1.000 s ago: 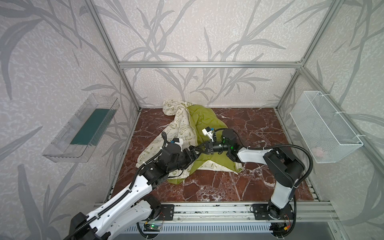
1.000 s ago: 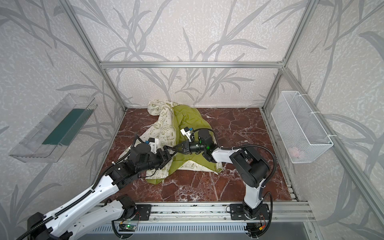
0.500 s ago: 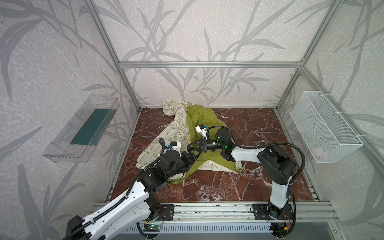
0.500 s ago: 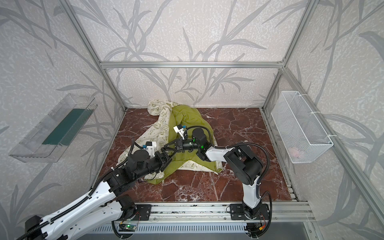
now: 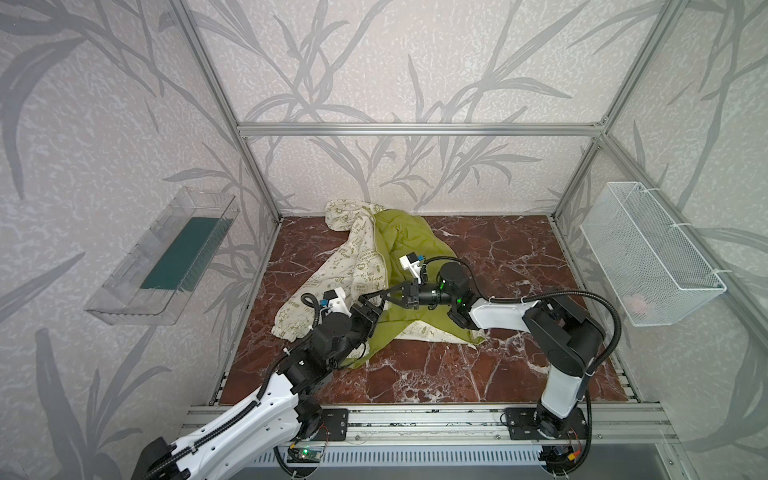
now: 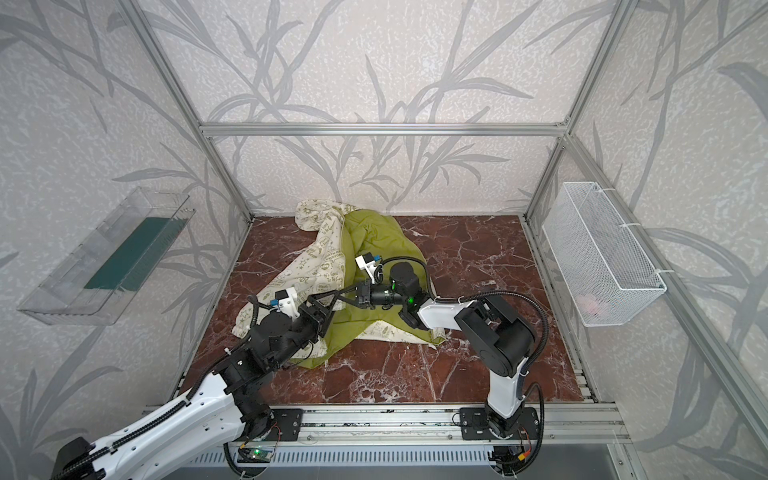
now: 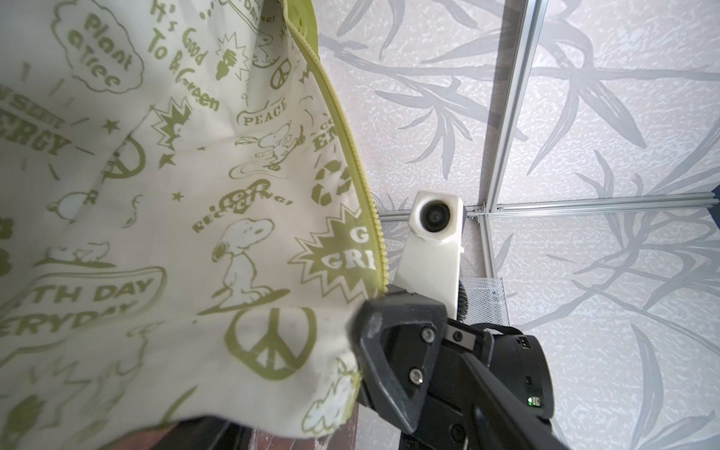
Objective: Zip up the jacket
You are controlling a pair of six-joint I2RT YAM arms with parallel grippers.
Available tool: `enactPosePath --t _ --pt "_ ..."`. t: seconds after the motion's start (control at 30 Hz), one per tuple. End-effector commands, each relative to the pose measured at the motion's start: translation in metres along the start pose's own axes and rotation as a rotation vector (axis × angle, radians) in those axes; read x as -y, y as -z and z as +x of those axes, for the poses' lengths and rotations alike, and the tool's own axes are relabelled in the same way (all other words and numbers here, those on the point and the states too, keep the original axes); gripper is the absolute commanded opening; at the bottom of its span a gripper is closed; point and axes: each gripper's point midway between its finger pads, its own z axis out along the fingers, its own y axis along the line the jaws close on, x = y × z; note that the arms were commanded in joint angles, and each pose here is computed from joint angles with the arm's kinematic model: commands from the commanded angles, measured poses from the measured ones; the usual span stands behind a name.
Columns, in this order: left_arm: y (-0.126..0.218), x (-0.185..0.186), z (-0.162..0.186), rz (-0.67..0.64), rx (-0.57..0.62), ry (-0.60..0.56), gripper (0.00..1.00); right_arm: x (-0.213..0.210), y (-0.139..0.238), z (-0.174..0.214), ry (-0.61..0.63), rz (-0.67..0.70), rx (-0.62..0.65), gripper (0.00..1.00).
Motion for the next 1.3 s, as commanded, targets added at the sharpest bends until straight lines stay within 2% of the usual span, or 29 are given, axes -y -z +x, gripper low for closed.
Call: enactPosePath --t 0.0,0.13,0.2,0.27,0.33,0.37,0.4,0.53,0.7,0.9,1.27 --pt "0.001 0.011 -0.011 0.050 0.047 0.033 0.76 -0.026 0.009 -0.006 0.079 -0.043 0.033 0.00" --pt "0.001 0.011 -0.012 0.043 0.048 0.024 0.64 -0.026 0.014 -0.005 0.080 -0.040 0.039 0.00" --pt "0.000 0.012 -0.012 0.045 0.045 0.023 0.53 -0.027 0.014 -0.004 0.080 -0.042 0.034 0.00" --pt "-0.001 0.013 -0.011 0.045 0.039 0.023 0.40 -0.027 0.014 -0.003 0.077 -0.044 0.030 0.00" --pt "-0.002 0.013 -0.010 0.041 0.032 0.015 0.13 -0.026 0.015 -0.002 0.078 -0.041 0.028 0.00" --pt "-0.002 0.013 -0.010 0.033 0.030 0.012 0.07 -0.025 0.015 -0.001 0.077 -0.036 0.028 0.01" --pt "-0.002 0.012 -0.009 0.024 0.028 0.005 0.02 -0.023 0.016 -0.001 0.076 -0.030 0.027 0.07" --pt "0.000 0.010 -0.012 -0.005 0.038 -0.005 0.00 -0.021 0.018 0.002 0.075 -0.020 0.026 0.16" --pt "0.003 0.009 -0.013 -0.004 0.041 -0.002 0.00 -0.016 0.023 0.005 0.067 -0.011 0.027 0.17" --pt "0.002 0.010 -0.011 -0.004 0.033 -0.006 0.00 -0.015 0.022 0.007 0.058 -0.021 0.018 0.00" --pt "0.001 0.012 -0.011 0.009 0.028 0.006 0.00 -0.030 0.014 -0.006 0.052 -0.095 0.032 0.00"
